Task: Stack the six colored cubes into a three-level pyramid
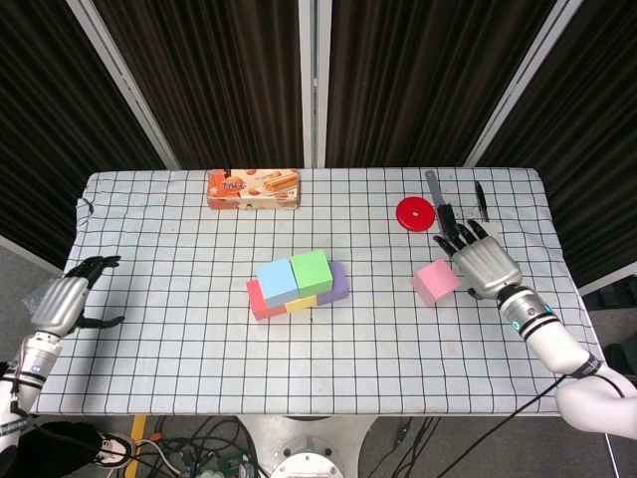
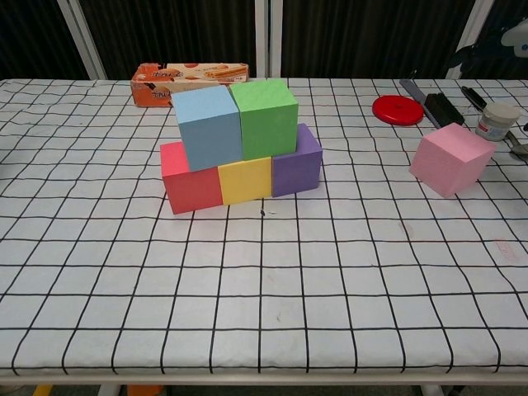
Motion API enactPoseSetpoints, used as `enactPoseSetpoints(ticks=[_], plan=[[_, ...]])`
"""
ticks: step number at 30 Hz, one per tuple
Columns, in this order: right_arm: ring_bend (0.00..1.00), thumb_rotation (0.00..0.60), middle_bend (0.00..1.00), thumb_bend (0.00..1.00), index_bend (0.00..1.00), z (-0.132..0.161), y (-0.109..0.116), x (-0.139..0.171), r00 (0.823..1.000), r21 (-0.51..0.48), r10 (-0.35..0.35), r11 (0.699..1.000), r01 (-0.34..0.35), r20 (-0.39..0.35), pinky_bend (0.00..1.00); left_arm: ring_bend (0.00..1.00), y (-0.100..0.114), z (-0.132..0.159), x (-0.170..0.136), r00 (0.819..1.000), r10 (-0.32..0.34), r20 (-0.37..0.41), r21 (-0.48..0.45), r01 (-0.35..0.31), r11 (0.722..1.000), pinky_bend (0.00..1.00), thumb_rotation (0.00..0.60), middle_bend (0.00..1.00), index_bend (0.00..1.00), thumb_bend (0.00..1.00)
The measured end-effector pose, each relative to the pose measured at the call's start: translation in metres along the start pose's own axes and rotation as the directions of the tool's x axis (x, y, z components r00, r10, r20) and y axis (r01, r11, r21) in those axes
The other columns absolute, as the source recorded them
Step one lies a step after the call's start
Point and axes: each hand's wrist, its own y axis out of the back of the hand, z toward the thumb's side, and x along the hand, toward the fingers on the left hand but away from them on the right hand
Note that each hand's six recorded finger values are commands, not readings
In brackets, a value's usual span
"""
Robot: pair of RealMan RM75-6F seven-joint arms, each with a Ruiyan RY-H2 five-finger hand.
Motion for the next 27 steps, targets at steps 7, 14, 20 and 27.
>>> enactPoseSetpoints(ticks=[7,14,20,27], plan=[[0.0,0.6,0.08,0.1,0.0,0.004,-0.027,-0.01,0.999,-0.012,0.034,0.999,-0.035,-0.037,0.0,0.09,-0.006,-0.001,0.001,1.0,-0.016,-0.004,0.002,0.016,1.0,0.2,0.6,0.18,0.13,0.02],[0.0,0.6,0.08,0.1,0.0,0.015,-0.038,-0.017,0.997,0.005,0.043,0.999,-0.043,-0.07,0.0,0.09,-0.008,-0.004,-0.001,1.0,-0.021,-0.012,0.007,0.021,1.0,0.2,0.6,0.18,0.13,0.02],[0.0,0.6,0.12,0.1,0.0,0.026,-0.049,-0.029,0.993,0.016,0.07,0.997,-0.069,-0.097,0.0,0.09,-0.011,-0.006,-0.002,1.0,-0.024,-0.015,0.018,0.024,1.0,0.2,0.6,0.18,0.13,0.02],[0.0,0.6,0.34,0.17,0.0,0.033,-0.045,-0.039,0.994,0.019,0.043,0.999,-0.041,-0.105,0.0,0.09,-0.012,-0.009,-0.003,1.0,-0.024,-0.018,0.018,0.024,1.0,0.2,0.6,0.18,0.13,0.02]])
